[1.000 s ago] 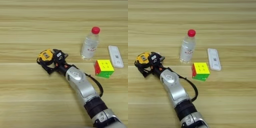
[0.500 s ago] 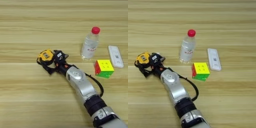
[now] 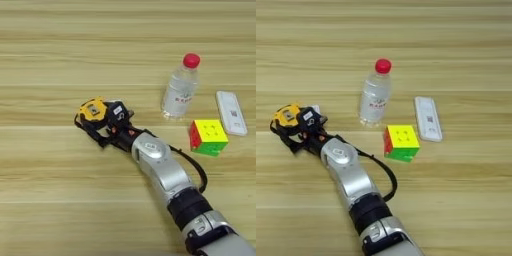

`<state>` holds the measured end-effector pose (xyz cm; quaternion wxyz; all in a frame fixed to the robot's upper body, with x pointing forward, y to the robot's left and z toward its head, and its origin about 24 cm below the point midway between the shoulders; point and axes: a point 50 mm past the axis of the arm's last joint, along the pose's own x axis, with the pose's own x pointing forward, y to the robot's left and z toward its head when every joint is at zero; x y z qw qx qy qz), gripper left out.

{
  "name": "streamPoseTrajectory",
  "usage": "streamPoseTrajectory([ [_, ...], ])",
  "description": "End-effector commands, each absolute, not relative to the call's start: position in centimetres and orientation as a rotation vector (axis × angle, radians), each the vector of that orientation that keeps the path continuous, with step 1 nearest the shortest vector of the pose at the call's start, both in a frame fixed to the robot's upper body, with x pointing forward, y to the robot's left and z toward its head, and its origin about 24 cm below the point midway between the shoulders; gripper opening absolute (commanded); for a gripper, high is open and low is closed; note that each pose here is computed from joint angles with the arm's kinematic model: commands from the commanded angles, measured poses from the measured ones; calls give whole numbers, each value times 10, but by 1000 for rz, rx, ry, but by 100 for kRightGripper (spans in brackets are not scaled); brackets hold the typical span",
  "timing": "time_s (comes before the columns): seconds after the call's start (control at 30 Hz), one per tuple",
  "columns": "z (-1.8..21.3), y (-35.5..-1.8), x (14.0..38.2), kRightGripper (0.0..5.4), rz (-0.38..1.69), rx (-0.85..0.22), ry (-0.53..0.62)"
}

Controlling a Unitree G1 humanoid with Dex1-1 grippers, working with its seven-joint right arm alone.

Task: Move the objects on the table

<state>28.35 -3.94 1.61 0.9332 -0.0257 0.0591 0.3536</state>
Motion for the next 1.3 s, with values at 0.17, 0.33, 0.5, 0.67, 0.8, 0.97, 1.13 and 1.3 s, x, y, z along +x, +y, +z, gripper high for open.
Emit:
streamPoseTrajectory([
  [0.17,47,-39,287,429,717,-50,-27],
  [0.33,46,-45,263,429,732,-47,-29],
  [0.5,49,-48,238,429,732,-30,-25],
  [0.67,51,-48,219,429,743,-11,-10],
  [0.8,49,-49,198,429,768,-4,16],
  [0.97,46,-51,176,429,788,2,47],
  [1.13,43,-52,158,429,799,11,84],
  [1.3,43,-55,155,429,785,14,95],
])
